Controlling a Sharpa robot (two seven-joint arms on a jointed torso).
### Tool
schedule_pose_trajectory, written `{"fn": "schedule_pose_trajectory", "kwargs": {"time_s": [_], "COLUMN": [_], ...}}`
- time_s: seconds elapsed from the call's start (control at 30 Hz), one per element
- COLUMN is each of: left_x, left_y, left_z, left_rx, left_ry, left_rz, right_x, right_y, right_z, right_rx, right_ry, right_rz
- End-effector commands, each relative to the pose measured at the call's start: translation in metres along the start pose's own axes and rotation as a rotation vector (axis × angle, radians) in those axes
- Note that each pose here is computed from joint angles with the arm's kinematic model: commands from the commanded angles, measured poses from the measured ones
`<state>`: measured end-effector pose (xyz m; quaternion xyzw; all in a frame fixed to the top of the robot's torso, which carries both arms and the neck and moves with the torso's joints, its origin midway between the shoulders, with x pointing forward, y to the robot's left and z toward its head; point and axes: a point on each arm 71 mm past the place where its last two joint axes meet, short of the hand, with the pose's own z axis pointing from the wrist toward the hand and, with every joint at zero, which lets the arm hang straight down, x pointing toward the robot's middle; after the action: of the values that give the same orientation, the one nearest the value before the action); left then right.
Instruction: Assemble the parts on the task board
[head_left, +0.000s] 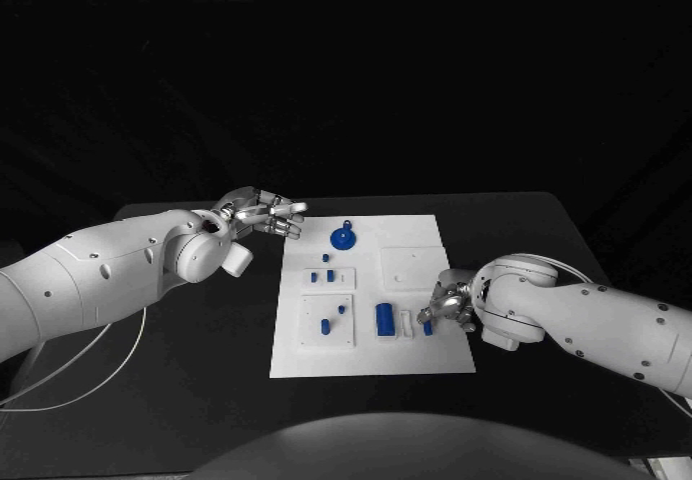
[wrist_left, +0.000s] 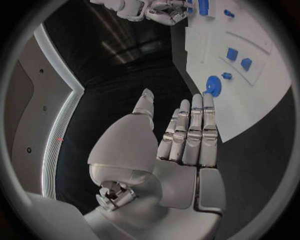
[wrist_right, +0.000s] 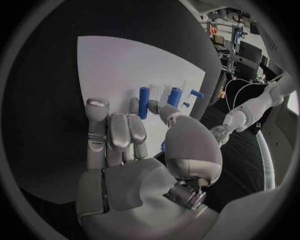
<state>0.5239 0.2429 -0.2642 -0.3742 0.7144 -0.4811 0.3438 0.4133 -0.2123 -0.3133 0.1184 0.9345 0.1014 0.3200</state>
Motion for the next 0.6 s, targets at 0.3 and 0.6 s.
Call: {"fn": "schedule_pose_trajectory", "kwargs": {"time_s": [0.3, 0.6], "left_x": [0.0023, 0.0029], "left_y": [-0.0011, -0.0011], "left_z": [0.0005, 0.0006], "left_rx": [0.004, 0.003], "left_ry": [0.018, 0.021], "left_rz": [0.002, 0.002], "right_x": [0.003, 0.003], "right_y": [0.014, 0.021], "right_z": [-0.002, 0.003], "right_rx": [-0.001, 0.002], "right_ry": [0.053, 0.041], "right_rz": [0.081, 0.05]}}
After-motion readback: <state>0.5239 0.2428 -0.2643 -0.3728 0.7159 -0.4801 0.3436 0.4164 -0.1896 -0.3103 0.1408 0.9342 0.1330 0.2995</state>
